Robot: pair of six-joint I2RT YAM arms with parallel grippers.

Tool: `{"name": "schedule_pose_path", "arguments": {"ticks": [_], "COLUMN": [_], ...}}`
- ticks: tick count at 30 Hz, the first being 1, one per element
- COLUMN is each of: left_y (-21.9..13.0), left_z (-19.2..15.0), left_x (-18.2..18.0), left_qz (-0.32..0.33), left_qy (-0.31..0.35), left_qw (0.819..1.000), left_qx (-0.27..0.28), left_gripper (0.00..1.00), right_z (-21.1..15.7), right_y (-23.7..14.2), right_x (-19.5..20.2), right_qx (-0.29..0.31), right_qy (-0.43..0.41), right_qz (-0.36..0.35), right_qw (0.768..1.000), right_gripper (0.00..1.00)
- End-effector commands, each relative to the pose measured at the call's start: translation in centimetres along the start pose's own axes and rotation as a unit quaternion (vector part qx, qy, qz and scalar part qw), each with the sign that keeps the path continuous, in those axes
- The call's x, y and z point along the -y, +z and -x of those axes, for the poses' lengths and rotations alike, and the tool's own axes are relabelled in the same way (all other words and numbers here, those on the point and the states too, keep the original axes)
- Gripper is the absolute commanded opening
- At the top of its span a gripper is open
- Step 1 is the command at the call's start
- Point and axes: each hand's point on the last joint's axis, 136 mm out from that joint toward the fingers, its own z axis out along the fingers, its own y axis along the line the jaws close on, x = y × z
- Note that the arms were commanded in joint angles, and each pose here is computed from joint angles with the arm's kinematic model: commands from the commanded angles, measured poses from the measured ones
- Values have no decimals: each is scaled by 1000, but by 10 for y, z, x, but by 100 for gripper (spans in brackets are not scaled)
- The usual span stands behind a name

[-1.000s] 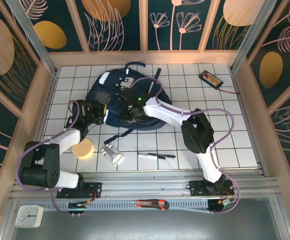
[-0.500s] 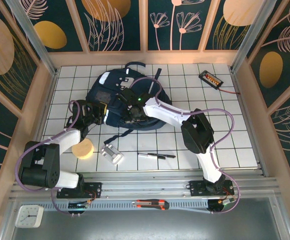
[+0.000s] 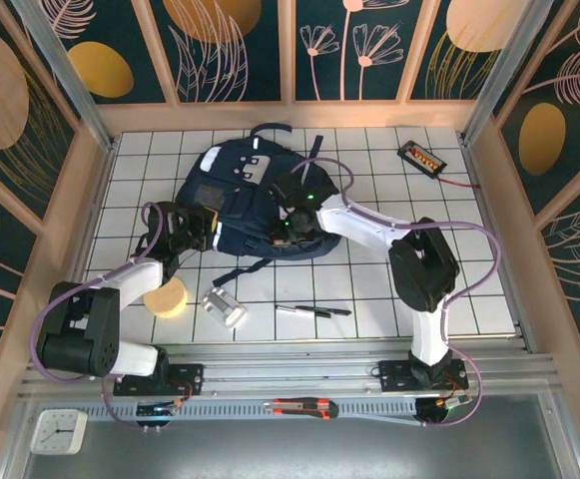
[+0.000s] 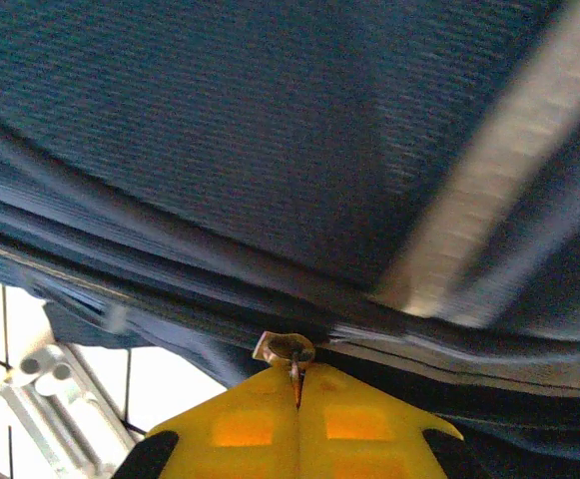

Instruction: Pack the student bag

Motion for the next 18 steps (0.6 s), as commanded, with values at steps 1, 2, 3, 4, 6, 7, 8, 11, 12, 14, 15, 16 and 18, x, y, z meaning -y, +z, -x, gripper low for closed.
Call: {"name": "schedule_pose_path", "arguments": {"ticks": [1,2,3,4,6,7,8,11,12,14,15,16,18], "left_y": [-7,-7,-7,-7,-6,-6,-6,-5,-6,-5,-4,-2,3], "left_z": [10,11,13,14,18,21,24,34,38,45,48,49,50], "left_x": [29,28,28,28,26,26,26,25,26,28,30,32,38], "left_qz": [-51,-49,-49,-48,-44,-43,-43,-37,-35,-31,-30,-28,-26], "left_qy": [13,13,14,15,18,18,19,25,28,37,43,49,62], "left_qw": [998,998,998,998,998,998,998,998,998,997,997,997,997], "left_qx": [19,21,23,24,30,32,35,45,48,53,53,52,46], "left_gripper": [0,0,0,0,0,0,0,0,0,0,0,0,0], "right_z": [-27,-28,-28,-29,-27,-28,-27,-25,-25,-20,-19,-18,-15], "right_y": [-12,-15,-17,-19,-24,-26,-28,-36,-38,-44,-45,-46,-46], "right_x": [51,58,63,68,78,83,89,104,104,116,115,113,99], "right_qx": [-49,-49,-50,-50,-49,-51,-53,-51,-52,-51,-53,-52,-51], "right_qy": [23,26,28,28,28,30,33,37,33,47,47,45,41], "right_qz": [-45,-46,-47,-48,-52,-53,-56,-62,-61,-54,-45,-38,-8], "right_qw": [998,997,997,997,997,997,997,996,996,996,996,997,998], "right_gripper": [0,0,0,0,0,0,0,0,0,0,0,0,0]}}
